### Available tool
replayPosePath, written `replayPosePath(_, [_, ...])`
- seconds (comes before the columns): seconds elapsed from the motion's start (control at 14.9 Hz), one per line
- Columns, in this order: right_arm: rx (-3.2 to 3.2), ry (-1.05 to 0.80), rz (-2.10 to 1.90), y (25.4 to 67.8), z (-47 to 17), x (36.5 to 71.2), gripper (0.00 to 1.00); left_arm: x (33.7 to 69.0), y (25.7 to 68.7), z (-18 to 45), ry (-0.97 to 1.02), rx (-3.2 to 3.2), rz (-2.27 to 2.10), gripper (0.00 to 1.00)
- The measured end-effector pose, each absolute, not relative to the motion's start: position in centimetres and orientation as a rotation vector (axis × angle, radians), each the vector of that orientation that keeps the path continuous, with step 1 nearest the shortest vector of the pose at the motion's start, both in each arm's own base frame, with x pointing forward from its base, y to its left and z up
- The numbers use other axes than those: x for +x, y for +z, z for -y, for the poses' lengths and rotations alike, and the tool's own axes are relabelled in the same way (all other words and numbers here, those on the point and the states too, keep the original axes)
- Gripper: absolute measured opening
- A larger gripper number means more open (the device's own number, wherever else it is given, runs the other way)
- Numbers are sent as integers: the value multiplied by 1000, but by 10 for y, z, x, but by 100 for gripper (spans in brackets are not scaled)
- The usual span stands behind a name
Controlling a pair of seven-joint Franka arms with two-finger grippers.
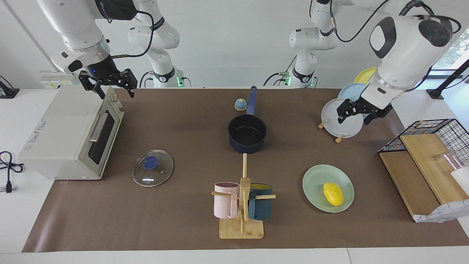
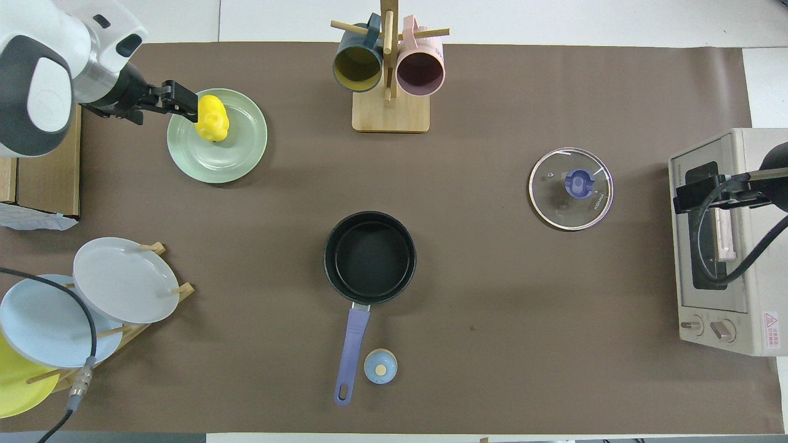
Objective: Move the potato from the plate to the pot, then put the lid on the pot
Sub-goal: 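Reach the left gripper to the yellow potato on the green plate, then grasp the potato with the left gripper while the right gripper grasps the lid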
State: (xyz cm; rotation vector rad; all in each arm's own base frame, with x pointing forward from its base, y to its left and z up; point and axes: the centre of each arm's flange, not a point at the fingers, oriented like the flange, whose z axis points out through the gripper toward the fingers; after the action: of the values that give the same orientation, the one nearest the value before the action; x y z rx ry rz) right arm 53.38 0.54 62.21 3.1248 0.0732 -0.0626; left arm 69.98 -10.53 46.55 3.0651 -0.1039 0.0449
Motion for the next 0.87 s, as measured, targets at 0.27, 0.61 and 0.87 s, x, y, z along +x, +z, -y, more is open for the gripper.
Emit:
replayPosePath(0.27, [3124, -78, -91, 620, -8, 533, 100, 742, 388, 106, 137, 3060, 82, 100])
replayPosePath(0.61, [3119, 0, -227, 598, -36, 542, 100, 755, 361, 104, 194, 3116, 122, 100])
replayPosePath(0.87, [3114, 43, -318, 550, -68, 559, 100, 754, 352, 105, 209, 3122, 133, 100])
